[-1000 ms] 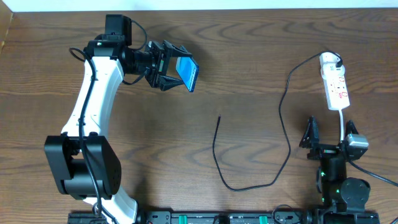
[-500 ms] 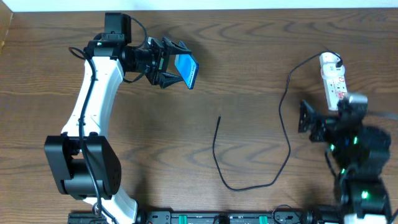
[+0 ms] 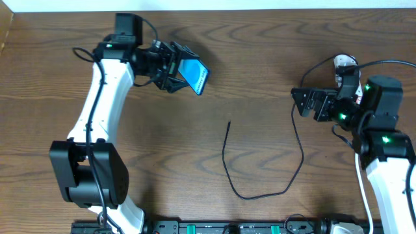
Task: Plug charger to phone and switch on socket
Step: 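Move the right gripper toward the phone held by the left gripper, then grasp the phone's edge with the right gripper beside the left gripper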
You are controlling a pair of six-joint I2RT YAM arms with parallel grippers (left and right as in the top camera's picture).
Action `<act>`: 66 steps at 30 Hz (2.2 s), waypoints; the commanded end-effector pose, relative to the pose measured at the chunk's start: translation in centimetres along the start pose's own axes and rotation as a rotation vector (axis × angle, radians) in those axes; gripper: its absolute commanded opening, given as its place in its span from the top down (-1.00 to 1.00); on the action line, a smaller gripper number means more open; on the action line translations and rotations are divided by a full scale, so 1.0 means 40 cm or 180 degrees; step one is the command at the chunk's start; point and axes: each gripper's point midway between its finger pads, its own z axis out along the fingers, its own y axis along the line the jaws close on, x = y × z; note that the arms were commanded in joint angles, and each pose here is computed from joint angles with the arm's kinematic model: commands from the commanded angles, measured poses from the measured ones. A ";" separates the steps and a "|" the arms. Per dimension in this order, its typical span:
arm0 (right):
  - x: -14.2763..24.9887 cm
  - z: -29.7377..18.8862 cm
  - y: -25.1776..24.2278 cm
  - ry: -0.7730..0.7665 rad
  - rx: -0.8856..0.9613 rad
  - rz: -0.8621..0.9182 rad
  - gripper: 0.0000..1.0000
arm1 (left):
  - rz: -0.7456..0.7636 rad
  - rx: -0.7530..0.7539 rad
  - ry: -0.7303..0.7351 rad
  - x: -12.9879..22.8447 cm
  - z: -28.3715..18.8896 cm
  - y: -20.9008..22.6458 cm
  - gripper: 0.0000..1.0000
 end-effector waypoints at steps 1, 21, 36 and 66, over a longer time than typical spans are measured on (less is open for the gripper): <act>0.009 0.022 0.019 0.0146 -0.0184 0.0470 -0.98 | 0.0145 -0.0100 -0.0168 0.035 0.013 -0.029 0.87; 0.096 0.122 0.220 0.0648 -0.0907 0.0364 -0.98 | -0.0187 -0.0451 -0.0426 0.098 0.100 -0.016 0.86; 0.130 0.150 0.266 0.0663 -0.0694 0.0397 -0.99 | -0.0359 -0.0490 -0.0285 0.182 0.154 -0.027 0.86; 0.166 0.197 0.251 0.0633 -0.0280 0.0336 -0.47 | -0.0032 -0.0506 -0.0300 0.287 0.234 -0.051 0.86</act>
